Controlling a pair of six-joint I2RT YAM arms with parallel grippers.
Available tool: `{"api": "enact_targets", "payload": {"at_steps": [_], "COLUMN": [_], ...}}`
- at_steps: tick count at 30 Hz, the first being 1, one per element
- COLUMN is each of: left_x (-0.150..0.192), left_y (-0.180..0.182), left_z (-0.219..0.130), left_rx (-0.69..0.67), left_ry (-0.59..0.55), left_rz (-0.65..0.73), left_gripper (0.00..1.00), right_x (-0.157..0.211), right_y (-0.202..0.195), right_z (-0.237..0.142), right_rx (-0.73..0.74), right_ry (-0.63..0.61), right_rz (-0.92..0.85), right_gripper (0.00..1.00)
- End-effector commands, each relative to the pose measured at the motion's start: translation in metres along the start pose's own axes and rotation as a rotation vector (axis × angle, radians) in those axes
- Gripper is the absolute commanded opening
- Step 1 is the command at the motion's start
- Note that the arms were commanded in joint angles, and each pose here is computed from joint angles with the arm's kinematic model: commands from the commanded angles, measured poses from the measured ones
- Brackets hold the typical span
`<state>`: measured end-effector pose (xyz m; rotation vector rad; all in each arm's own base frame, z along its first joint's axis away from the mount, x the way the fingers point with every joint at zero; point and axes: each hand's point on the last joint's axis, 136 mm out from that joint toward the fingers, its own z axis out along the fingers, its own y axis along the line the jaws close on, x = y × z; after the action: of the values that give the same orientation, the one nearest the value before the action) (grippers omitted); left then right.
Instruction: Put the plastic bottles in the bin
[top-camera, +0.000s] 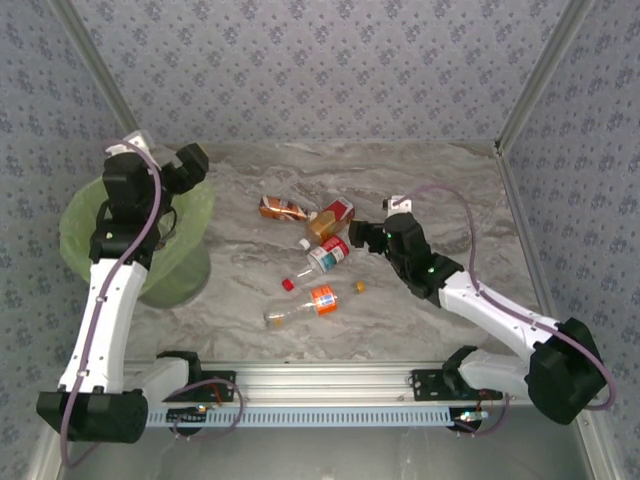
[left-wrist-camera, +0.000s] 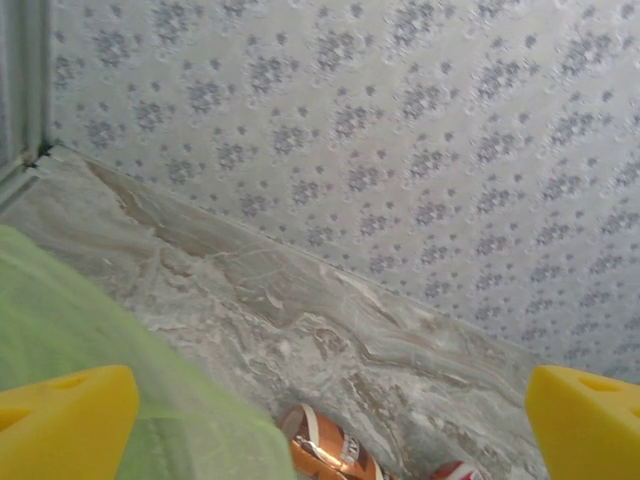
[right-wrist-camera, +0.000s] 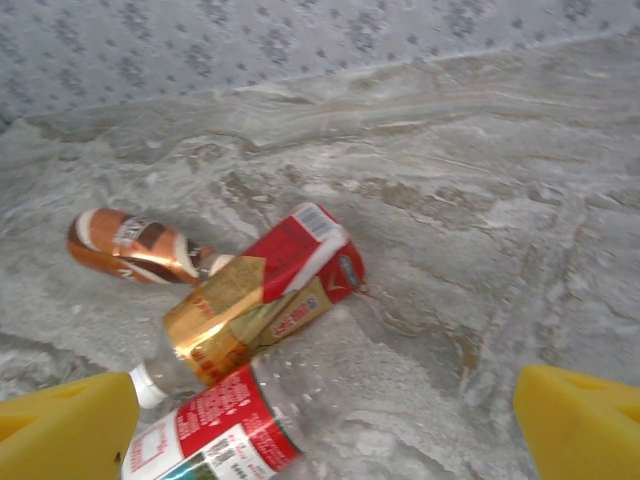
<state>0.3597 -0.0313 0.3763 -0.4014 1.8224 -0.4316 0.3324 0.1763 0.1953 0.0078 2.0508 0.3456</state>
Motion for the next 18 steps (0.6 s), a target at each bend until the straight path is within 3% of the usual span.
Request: {"api": "enact_targets", "payload": {"at_steps": [1,10,18], "left_x": [-0.005,0.003,0.022], "left_y": [-0.01,-0.002,-0.006], "left_z": [0.0,-0.002,-0.007], "left_rx": [0.026,0.005,0.059], "left_ry": [-0.003,-0.006,0.059], "left_rz": [0.033,0.039,0.023], "left_gripper": [0.99,0.99,0.99], "right_x": [0.001,0.021,0.029], "right_y": [-0.022,-0.042,-0.016], "right_z": [0.003,0.021,0.056], "right_rx": [0.105,0.188,0.136], "right_ry": [0.029,0.155,0.272], "right_rz": [0.077,0.191,0.207], "right_gripper": [0.98,0.99,0.98]}}
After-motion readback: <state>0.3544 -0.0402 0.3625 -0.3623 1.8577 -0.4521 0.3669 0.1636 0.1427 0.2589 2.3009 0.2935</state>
